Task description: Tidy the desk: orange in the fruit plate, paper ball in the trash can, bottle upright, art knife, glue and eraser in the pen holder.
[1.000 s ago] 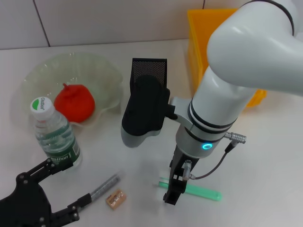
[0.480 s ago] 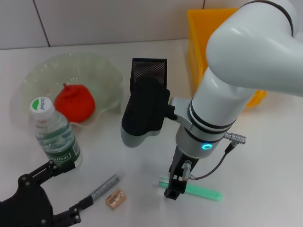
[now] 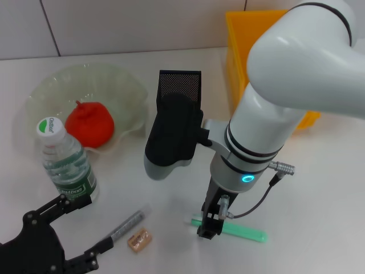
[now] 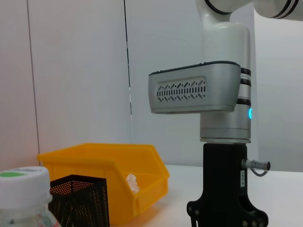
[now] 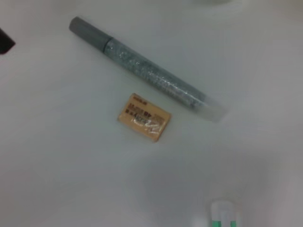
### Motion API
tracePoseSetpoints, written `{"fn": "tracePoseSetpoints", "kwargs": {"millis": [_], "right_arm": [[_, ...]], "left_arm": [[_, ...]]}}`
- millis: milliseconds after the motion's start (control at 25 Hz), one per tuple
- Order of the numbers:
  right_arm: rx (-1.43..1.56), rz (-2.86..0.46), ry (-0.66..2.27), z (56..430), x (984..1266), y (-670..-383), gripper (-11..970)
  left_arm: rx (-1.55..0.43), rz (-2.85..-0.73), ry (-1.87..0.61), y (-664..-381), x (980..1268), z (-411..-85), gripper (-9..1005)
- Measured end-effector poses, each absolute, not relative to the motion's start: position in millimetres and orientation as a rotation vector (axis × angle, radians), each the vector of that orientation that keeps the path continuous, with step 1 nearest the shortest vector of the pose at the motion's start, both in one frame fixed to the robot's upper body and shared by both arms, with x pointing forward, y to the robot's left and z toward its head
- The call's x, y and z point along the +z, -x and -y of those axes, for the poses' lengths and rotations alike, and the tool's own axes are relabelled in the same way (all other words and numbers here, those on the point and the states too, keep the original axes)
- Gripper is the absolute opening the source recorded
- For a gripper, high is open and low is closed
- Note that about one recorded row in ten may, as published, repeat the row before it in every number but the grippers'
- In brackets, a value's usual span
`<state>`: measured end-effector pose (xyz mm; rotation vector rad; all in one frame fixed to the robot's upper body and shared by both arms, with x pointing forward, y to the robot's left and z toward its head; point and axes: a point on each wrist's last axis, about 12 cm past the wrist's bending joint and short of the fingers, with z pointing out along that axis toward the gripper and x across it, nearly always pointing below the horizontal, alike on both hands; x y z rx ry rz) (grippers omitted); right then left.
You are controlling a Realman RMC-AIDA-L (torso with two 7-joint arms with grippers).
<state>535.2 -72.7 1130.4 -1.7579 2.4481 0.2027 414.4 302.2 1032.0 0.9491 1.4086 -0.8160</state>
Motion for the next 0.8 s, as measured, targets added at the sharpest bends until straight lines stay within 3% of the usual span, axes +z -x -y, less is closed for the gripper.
{"fn": "tracePoseSetpoints", "kwargs": {"millis": [240,440,800], "right_arm": [[0.198,-2.443,1.775,71.4,1129.0,-533.2,436],[0.198,-2.442,1.775,71.3,1129.0,-533.2,441],[0.191,-2.451,1.775,72.5,1127.7,-533.8,346]], "left_arm": [[-0.816,-1.407,-0.952,-414.8,1032.2,-301.9,802],[-0.816,-1.407,-0.953,-415.0,1032.3,-301.9,802],[-0.818,-1.402,-0.955,-415.1,1033.0,-301.8,801]]}}
